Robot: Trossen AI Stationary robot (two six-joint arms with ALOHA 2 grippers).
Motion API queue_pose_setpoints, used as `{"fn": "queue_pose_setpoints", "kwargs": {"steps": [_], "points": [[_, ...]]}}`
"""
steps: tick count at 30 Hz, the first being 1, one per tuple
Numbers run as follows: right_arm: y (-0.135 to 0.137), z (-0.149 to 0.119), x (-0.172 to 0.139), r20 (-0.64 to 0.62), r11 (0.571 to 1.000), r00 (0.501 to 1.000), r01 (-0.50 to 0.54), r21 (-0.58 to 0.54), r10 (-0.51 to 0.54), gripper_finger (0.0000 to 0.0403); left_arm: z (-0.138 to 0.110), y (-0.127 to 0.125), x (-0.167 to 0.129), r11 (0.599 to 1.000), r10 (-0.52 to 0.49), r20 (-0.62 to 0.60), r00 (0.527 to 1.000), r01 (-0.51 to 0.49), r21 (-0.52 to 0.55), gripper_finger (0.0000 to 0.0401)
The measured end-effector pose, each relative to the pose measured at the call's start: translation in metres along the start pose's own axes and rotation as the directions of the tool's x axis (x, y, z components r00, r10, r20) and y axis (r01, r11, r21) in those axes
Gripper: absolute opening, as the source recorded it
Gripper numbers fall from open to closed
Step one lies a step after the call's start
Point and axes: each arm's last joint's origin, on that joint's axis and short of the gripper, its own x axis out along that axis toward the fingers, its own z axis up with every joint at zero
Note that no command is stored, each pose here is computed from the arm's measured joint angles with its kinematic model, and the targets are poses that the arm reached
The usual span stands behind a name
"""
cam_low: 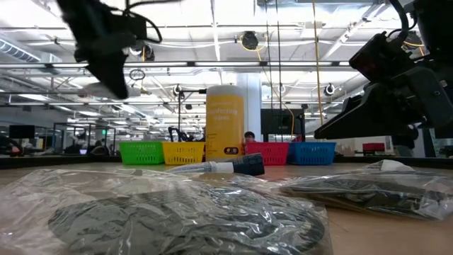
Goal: Pick & Place Travel size toiletries
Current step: Put the white toothpaste into the green basket
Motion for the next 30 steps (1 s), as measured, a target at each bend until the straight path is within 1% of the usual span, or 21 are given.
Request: {"fn": "queue_pose_setpoints", "kwargs": {"steps": [3,6,10,13,16,21,23,26,28,30], "points": [[0.0,0.0,0.0,0.0,1.0,1.0,0.0,0.001,0.0,0.0226,0.025,0.045,0.005,0.986,0.112,0.038,0.993,-0.106,-0.129,0.0036],[0.0,0.0,0.0,0.0,1.0,1.0,0.0,0.005,0.0,0.0226,0.051,0.084,0.018,0.958,0.192,0.07,0.979,-0.172,-0.23,0.0032],[0.0,0.0,0.0,0.0,1.0,1.0,0.0,0.007,0.0,0.0226,0.082,0.127,0.043,0.923,0.249,0.123,0.961,-0.197,-0.332,0.0018],[0.0,0.0,0.0,0.0,1.0,1.0,0.0,0.007,0.0,0.0226,0.099,0.151,0.067,0.901,0.245,0.153,0.957,-0.166,-0.4,0.0016],[0.0,-0.001,0.0,-0.006,1.0,1.0,0.001,0.004,-0.001,0.0226,0.107,0.167,0.093,0.884,0.226,0.139,0.964,-0.144,-0.444,0.0029],[0.0,-0.001,0.0,-0.008,1.0,1.0,-0.001,0.002,0.001,0.0226,0.098,0.183,0.141,0.852,0.244,-0.032,0.969,-0.23,-0.469,0.0054],[0.0,-0.001,0.0,-0.009,1.0,1.0,-0.001,0.001,0.001,0.0226,0.093,0.185,0.156,0.851,0.237,-0.087,0.968,-0.25,-0.462,0.0059],[0.0,-0.001,0.0,-0.009,1.0,1.0,-0.002,0.001,0.002,0.0226,0.089,0.185,0.172,0.859,0.193,-0.132,0.972,-0.233,-0.455,0.0061],[0.0,-0.001,0.0,-0.007,1.0,1.0,-0.002,0.002,0.002,0.0226,0.088,0.186,0.177,0.867,0.176,-0.139,0.974,-0.221,-0.447,0.0065],[0.0,-0.001,0.0,-0.006,1.0,1.0,-0.002,0.003,0.002,0.0226,0.087,0.189,0.178,0.868,0.167,-0.144,0.975,-0.215,-0.447,0.0077]]}}
